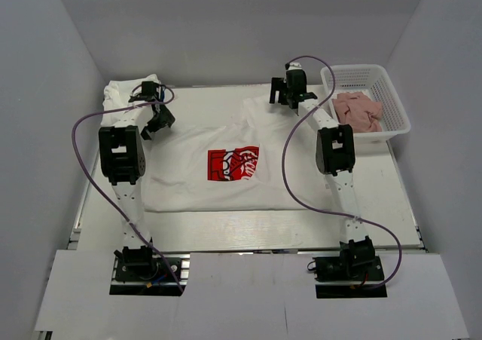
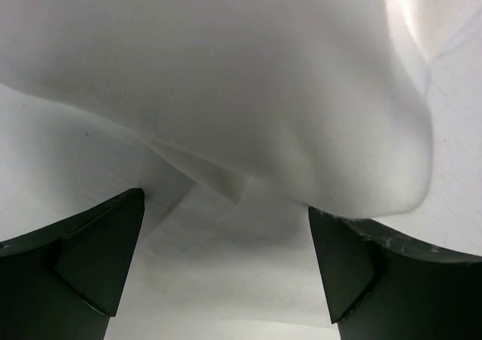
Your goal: Fold and stack the t-shirts
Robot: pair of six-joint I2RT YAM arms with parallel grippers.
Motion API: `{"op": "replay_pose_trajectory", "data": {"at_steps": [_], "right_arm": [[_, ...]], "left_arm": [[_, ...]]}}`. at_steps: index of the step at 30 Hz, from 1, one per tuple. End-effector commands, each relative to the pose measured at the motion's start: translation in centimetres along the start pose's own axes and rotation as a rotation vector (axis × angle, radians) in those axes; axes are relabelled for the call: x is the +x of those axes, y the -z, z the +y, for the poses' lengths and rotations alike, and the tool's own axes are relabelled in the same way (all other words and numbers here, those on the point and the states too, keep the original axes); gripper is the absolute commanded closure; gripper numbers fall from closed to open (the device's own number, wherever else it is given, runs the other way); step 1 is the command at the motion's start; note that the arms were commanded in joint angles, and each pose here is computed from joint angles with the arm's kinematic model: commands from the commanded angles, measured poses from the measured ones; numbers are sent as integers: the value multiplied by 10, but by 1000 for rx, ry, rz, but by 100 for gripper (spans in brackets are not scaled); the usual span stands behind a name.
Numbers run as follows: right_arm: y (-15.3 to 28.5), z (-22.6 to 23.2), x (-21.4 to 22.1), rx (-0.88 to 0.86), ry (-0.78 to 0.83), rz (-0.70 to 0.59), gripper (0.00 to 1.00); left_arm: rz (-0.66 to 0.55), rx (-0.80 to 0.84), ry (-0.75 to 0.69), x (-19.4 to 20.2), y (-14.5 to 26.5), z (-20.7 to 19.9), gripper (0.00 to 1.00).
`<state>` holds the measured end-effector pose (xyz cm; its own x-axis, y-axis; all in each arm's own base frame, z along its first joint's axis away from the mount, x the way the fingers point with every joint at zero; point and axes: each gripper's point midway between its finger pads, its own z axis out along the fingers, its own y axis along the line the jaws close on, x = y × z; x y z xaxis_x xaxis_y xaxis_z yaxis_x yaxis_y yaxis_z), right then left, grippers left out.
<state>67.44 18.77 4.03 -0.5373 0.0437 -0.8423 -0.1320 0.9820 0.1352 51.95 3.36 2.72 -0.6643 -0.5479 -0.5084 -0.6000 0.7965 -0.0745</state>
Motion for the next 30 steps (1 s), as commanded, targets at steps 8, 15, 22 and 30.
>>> {"op": "replay_pose_trajectory", "data": {"at_steps": [8,15,22,30], "right_arm": [[9,41,19,-208,93,92,33],[15,43,23,-201,76,115,90],[26,21,-13,-75,109,16,100],[41,18,-29,-58,190,-13,100]], "left_arm": [[-40,-13,14,-13,4,1,0],[-39,-13,23,-13,1,-1,17],[-49,15,29,-20,3,-9,46],[-45,43,22,-21,-1,-16,61]]}}
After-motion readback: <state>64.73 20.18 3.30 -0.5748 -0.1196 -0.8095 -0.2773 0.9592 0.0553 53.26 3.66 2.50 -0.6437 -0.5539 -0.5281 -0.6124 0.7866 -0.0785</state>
